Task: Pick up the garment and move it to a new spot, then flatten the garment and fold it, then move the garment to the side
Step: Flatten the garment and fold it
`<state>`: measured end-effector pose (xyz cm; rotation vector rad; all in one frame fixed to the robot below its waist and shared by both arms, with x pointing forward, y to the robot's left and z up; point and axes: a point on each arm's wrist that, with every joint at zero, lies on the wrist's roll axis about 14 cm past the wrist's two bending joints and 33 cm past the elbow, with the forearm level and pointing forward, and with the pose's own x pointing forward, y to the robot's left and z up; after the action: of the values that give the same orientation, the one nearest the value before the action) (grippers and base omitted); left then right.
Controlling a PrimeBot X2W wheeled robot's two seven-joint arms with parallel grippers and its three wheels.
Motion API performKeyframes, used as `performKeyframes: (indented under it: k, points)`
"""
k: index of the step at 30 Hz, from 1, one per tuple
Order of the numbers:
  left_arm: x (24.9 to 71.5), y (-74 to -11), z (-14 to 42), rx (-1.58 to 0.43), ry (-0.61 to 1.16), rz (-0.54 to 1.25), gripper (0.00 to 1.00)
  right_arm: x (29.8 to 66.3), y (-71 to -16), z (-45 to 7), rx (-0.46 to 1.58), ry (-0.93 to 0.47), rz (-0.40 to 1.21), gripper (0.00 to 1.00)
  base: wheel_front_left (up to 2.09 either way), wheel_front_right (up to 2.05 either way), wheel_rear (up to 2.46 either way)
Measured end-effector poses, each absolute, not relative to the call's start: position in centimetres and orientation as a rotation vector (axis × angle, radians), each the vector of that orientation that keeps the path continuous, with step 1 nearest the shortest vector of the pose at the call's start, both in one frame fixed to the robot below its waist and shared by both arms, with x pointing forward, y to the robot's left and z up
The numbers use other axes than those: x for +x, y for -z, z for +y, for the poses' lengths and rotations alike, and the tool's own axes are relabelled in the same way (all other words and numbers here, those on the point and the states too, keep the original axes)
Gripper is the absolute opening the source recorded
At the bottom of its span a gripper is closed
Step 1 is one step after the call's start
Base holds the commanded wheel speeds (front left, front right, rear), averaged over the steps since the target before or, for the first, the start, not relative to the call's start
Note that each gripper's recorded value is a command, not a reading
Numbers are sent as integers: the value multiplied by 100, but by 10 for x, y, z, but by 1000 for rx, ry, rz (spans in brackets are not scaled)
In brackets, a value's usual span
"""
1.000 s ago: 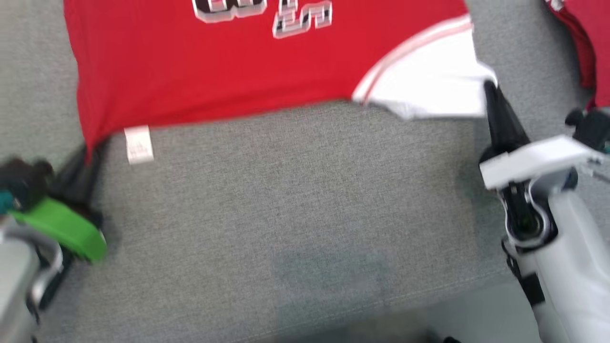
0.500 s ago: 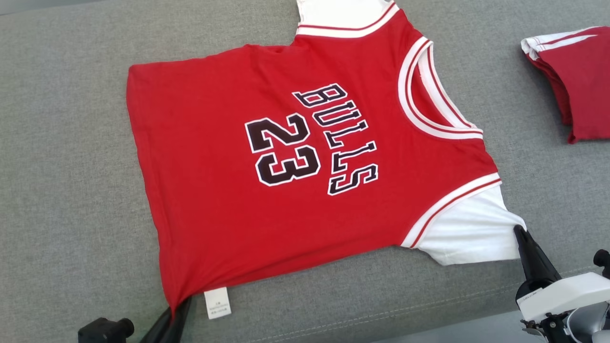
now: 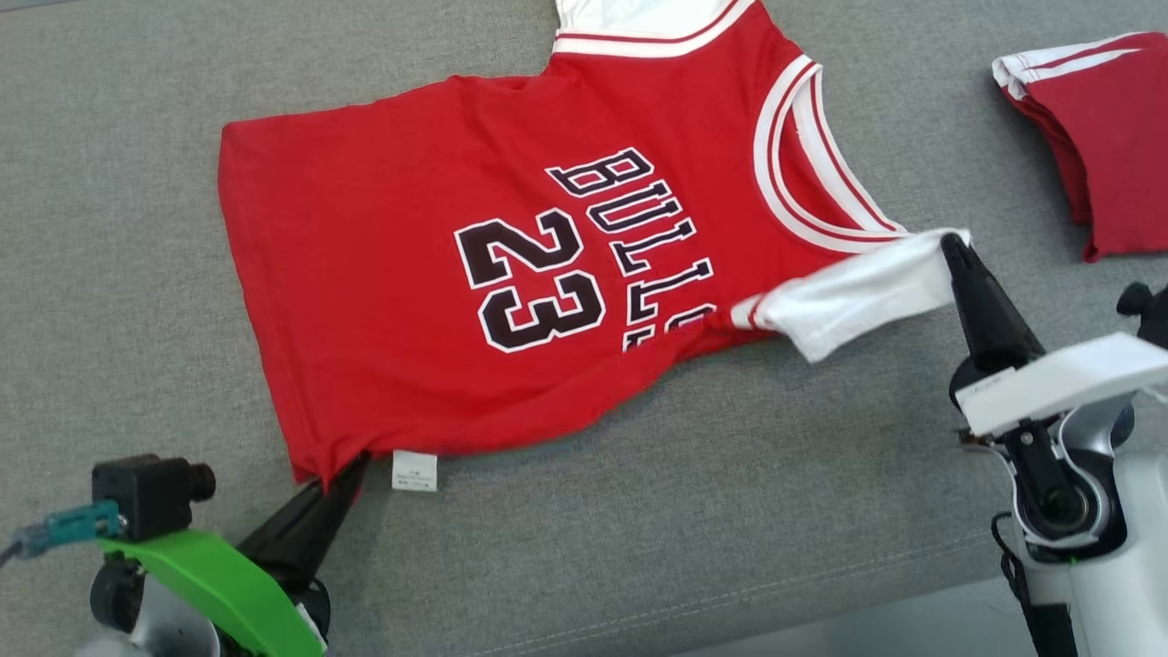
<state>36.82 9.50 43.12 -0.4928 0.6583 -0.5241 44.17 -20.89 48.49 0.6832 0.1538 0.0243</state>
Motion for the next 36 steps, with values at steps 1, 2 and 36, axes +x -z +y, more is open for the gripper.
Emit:
performKeyframes:
  k: [1,2,36]
  points:
    - [373,-434,95,-505,528,667,0,450,-489,-208,675,-34,149,0,0,0,0]
    - [380,-437,96,-505,533,670,0,457,-492,-207,674,-43,145,0,0,0,0]
    - [474,-418,121,-368,492,835,100,520,-471,-173,240,-204,179,100,0,0,0]
